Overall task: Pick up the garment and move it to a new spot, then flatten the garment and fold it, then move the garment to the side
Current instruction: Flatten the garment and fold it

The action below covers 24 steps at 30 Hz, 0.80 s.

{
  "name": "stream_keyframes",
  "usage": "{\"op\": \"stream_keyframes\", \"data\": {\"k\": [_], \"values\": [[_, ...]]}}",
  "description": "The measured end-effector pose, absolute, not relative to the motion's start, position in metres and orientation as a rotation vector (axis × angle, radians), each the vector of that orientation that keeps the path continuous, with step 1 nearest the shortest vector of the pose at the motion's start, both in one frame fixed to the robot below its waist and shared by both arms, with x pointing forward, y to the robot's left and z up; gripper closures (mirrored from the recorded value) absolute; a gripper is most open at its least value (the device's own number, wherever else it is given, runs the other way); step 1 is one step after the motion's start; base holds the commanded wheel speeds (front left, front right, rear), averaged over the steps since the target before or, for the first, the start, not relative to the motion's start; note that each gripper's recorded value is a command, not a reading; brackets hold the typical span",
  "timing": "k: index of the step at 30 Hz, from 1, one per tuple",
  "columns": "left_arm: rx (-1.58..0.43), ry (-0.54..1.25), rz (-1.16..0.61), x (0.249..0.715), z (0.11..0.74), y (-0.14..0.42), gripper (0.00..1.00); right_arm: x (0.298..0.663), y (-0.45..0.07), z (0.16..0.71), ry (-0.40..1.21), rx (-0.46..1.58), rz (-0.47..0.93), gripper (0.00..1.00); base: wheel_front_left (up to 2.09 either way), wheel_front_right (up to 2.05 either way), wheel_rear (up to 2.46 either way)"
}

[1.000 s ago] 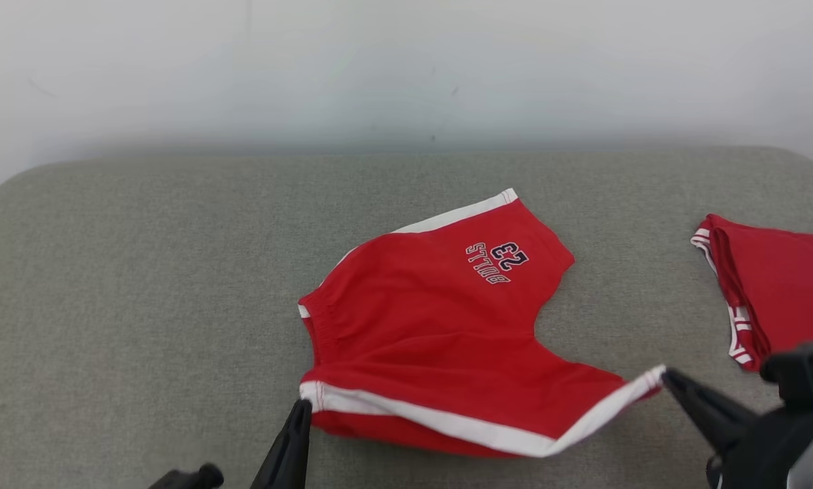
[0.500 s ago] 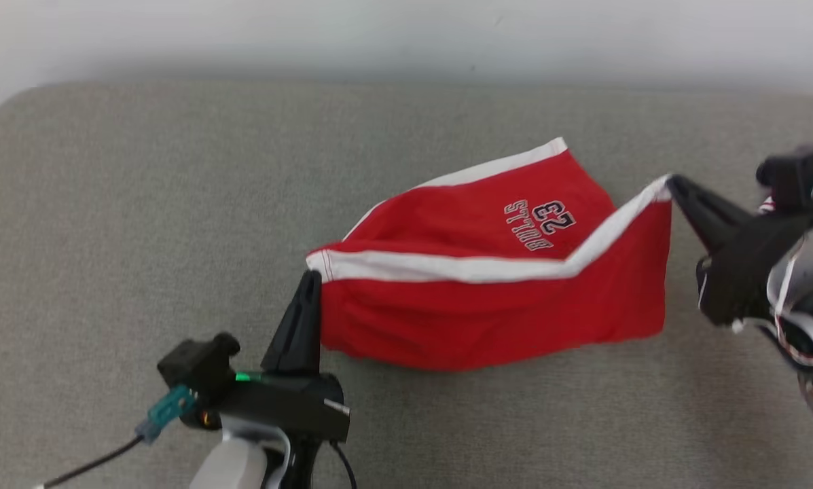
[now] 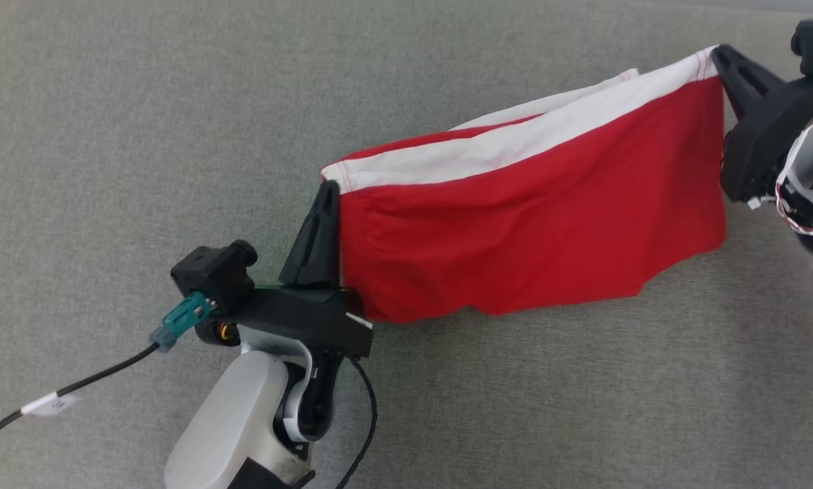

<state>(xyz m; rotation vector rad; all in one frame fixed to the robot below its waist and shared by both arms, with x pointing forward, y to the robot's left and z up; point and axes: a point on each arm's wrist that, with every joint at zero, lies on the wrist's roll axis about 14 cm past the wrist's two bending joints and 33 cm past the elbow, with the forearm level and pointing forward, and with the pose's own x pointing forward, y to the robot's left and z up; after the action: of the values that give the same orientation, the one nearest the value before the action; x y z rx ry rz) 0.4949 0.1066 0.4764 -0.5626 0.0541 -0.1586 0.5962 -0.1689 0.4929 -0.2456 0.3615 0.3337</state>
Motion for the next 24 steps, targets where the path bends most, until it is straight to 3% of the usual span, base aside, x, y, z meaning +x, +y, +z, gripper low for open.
{"op": "stream_keyframes", "data": {"k": [14, 15, 16, 17, 24], "values": [[-0.542, 0.101, -0.081, 0.513, 0.460, 0.118, 1.00, 0.641, -0.147, 0.465, 0.364, -0.246, 0.333, 1.00, 0.00, 0.00, 0.00], [-0.547, 0.103, -0.074, 0.514, 0.459, 0.120, 0.55, 0.644, -0.147, 0.464, 0.357, -0.239, 0.329, 1.00, 0.00, 0.00, 0.00], [-0.548, 0.101, -0.074, 0.515, 0.460, 0.120, 0.00, 0.646, -0.147, 0.465, 0.349, -0.237, 0.325, 0.65, 0.00, 0.00, 0.00], [-0.547, 0.097, -0.073, 0.516, 0.461, 0.121, 0.00, 0.648, -0.144, 0.465, 0.339, -0.228, 0.327, 0.00, 0.00, 0.00, 0.00], [-0.516, 0.048, -0.059, 0.518, 0.476, 0.131, 0.00, 0.645, -0.124, 0.466, 0.371, -0.191, 0.361, 0.00, 0.00, 0.00, 0.00]]}}
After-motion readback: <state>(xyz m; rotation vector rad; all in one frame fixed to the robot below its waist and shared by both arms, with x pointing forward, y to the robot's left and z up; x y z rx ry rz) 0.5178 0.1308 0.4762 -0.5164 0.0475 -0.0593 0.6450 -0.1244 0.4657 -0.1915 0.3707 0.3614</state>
